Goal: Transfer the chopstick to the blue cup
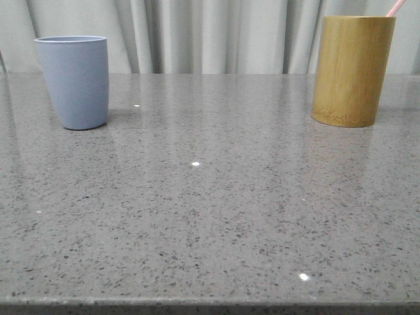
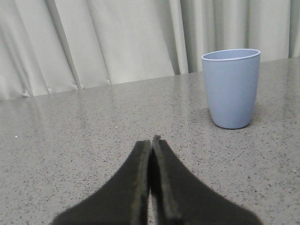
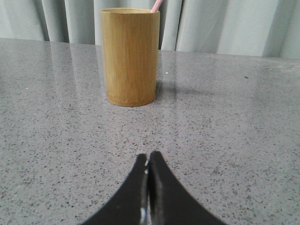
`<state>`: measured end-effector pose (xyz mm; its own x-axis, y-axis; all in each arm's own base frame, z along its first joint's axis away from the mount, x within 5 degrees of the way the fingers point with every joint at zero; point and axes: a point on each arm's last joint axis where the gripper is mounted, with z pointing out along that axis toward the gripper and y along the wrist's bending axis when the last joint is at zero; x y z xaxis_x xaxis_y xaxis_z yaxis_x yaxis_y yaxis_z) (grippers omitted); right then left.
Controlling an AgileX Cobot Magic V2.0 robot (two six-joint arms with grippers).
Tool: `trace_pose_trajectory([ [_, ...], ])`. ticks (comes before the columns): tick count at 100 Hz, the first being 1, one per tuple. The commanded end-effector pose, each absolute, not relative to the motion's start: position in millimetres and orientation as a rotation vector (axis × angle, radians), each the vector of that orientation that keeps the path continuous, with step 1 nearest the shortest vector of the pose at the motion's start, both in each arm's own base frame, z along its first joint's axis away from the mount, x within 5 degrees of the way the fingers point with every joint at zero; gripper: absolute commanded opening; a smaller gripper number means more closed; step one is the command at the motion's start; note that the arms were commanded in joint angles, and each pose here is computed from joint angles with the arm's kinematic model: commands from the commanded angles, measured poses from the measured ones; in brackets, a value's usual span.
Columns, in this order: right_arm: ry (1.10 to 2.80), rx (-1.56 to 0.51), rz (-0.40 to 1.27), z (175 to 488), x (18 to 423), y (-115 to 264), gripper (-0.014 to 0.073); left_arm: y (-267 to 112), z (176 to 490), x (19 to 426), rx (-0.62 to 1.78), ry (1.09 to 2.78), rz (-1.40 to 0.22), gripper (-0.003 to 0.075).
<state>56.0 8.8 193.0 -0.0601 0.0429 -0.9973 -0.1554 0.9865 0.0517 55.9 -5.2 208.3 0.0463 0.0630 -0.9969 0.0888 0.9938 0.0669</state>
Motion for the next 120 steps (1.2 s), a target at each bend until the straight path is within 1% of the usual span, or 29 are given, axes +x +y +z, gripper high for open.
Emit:
trace_pose_trajectory([
  [1, 1.523, -0.087, 0.156, 202, 55, 8, -0.0068, -4, 215, 53, 0.099, 1.42, -0.026, -0.0019],
  [62, 1.523, -0.087, 0.156, 202, 55, 8, -0.0068, -4, 215, 53, 0.099, 1.418, -0.026, -0.0019],
  [73, 1.523, -0.087, 0.156, 202, 55, 8, -0.0068, -4, 218, 52, 0.088, 1.389, -0.033, -0.0019],
  [83, 1.483, -0.085, 0.16, 206, 54, 9, -0.0068, -3, 222, 51, 0.041, 1.351, -0.075, -0.0019],
  [91, 1.438, -0.066, 0.183, 212, 54, 9, -0.0068, -3, 228, 50, 0.019, 1.338, -0.099, -0.0019],
  [99, 1.428, -0.036, 0.216, 221, 52, 8, -0.0068, -3, 237, 48, 0.006, 1.335, -0.12, -0.0019],
  [108, 1.467, -0.022, 0.232, 236, 49, 8, -0.0068, -4, 251, 46, -0.005, 1.349, -0.15, -0.0019],
  [114, 1.525, -0.024, 0.228, 246, 47, 8, -0.0068, -5, 262, 45, -0.001, 1.375, -0.162, -0.0019],
  [120, 1.559, -0.026, 0.226, 263, 44, 7, -0.0068, -6, 276, 45, 0.005, 1.414, -0.178, -0.0019],
])
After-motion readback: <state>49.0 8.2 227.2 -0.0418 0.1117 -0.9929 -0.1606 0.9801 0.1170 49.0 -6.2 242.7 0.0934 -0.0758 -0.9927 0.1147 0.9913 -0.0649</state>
